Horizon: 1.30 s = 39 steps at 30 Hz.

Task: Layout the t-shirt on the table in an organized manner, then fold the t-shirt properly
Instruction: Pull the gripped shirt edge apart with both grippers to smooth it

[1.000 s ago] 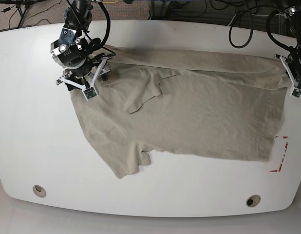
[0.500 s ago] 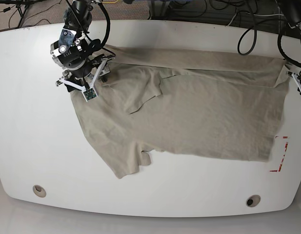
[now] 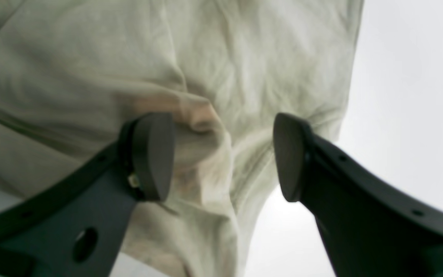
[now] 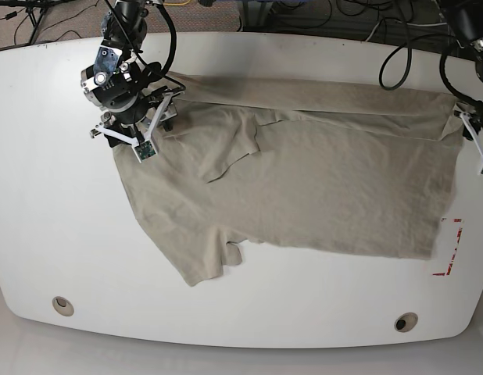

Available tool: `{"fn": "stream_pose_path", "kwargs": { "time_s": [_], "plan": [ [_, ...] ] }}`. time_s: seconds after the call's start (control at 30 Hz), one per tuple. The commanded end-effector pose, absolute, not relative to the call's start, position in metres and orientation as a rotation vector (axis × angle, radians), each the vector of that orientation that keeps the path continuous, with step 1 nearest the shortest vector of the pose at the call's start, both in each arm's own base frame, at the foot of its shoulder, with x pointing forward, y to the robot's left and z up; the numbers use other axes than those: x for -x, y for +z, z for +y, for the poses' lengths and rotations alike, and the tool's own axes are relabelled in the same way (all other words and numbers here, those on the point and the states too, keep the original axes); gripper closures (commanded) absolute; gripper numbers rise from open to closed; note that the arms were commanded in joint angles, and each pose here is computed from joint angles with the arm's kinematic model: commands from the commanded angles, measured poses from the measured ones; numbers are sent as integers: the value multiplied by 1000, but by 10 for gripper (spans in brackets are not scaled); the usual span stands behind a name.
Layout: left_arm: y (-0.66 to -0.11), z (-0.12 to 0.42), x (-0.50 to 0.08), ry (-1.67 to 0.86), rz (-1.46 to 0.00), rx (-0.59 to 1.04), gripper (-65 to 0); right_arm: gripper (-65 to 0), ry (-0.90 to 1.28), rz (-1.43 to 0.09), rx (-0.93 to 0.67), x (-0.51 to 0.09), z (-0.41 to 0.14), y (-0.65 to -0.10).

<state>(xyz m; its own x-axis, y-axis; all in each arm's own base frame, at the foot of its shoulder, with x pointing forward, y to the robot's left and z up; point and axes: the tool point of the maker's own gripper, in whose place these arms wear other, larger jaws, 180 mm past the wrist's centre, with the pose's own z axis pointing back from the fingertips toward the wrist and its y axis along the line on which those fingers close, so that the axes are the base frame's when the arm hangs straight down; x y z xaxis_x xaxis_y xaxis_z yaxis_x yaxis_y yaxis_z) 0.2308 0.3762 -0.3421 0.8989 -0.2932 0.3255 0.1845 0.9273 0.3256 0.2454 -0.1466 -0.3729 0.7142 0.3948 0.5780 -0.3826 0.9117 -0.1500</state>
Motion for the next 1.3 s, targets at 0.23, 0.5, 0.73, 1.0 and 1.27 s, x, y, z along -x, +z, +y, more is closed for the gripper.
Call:
{"fn": "stream_pose_path", "kwargs": {
  "time_s": [0.23, 0.5, 0.73, 1.0, 1.27],
  "plan": [
    [-332, 341, -229, -219, -480, -265, -281, -377, 414, -696, -122, -234, -123, -369],
    [-347, 335, -218, -220, -455, -268, -282, -377, 388, -652, -92, -216, -147, -377],
    [-352, 346, -213, -220, -430, -319, -281, -377, 294, -633, -17, -206, -187, -378],
    [-370, 350, -213, -209, -433, -298, -281, -377, 287, -590, -19, -190, -189, -387],
    [-372, 355, -211, -203, -420, -302, -281, -377, 224, -559, 15, -179, -211, -393]
  ]
}}
